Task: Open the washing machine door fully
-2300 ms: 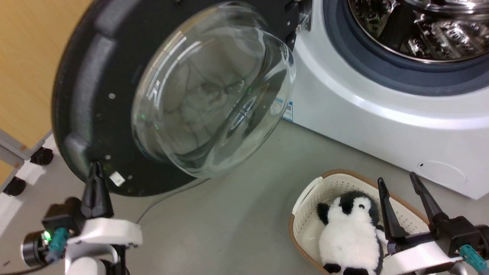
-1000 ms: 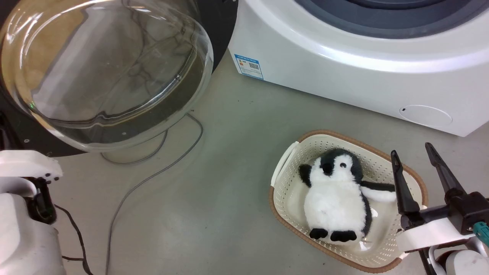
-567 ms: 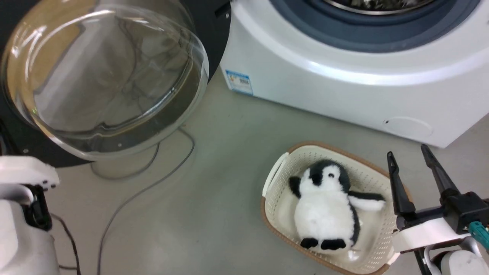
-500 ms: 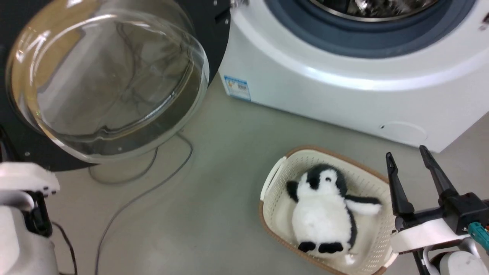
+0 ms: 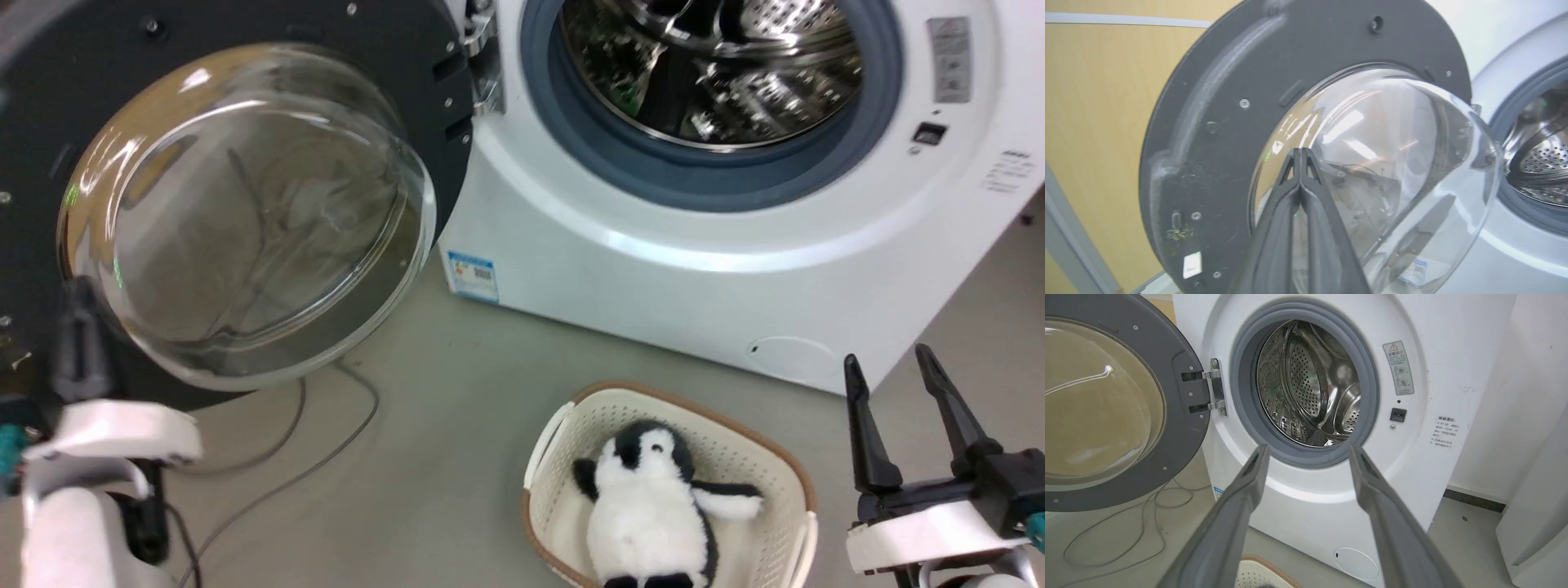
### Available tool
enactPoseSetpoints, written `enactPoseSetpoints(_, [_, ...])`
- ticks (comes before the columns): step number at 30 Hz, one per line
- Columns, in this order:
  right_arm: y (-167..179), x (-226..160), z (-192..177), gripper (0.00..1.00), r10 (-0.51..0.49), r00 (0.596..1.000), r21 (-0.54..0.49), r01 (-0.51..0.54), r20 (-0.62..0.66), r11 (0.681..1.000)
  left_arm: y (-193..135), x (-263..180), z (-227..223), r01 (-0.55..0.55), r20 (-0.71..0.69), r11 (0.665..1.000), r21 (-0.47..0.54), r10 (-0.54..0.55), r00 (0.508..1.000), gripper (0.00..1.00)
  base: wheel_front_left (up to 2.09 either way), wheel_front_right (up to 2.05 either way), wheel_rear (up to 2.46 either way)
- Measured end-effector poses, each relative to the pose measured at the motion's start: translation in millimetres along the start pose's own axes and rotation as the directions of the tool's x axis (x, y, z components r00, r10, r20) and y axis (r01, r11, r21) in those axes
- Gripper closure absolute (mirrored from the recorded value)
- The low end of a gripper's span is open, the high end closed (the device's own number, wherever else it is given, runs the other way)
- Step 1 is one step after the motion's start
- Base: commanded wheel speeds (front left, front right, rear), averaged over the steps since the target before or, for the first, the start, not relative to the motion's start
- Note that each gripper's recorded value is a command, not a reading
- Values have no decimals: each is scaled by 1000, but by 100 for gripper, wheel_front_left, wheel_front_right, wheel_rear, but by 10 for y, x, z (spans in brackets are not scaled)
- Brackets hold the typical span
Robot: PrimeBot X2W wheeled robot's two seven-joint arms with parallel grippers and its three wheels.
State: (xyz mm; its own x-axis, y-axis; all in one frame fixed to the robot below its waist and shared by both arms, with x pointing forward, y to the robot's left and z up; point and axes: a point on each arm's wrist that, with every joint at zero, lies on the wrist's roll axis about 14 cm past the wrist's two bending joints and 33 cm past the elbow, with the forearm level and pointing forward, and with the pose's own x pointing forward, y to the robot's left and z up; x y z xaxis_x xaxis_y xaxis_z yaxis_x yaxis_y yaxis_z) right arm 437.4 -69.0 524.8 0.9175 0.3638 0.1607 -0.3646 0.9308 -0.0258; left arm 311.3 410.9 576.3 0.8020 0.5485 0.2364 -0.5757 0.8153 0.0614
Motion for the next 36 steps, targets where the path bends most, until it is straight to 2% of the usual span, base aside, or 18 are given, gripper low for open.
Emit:
enactPoseSetpoints(9, [-245,-273,267,0,-86,995,5,86,52,996,-638,-242,125,189,52,980,-58,-187,981,100,0,0,0])
enactPoseSetpoints(18, [-499,-567,424,0,-178,981,8,178,82,984,-1276,-528,15,364,29,917,-160,-365,931,100,0,0,0])
enactPoseSetpoints(21, [-582,-666,447,0,-209,974,10,209,84,978,-1438,-600,-14,406,22,896,-178,-409,912,84,0,0,0])
enactPoseSetpoints(22, [-604,-694,458,0,-217,972,11,217,86,976,-1492,-625,-26,419,19,889,-185,-423,906,71,0,0,0])
enactPoseSetpoints(23, [-618,-720,466,0,-223,971,11,223,87,975,-1544,-654,-49,432,12,882,-189,-438,899,52,0,0,0])
enactPoseSetpoints(24, [-631,-751,464,0,-229,970,10,229,85,973,-1597,-681,-69,445,6,874,-194,-453,892,0,0,0,0])
enactPoseSetpoints(36, [-771,-1085,445,0,-300,951,18,300,68,954,-1980,-929,-231,538,-40,813,-225,-559,828,0,0,0,0])
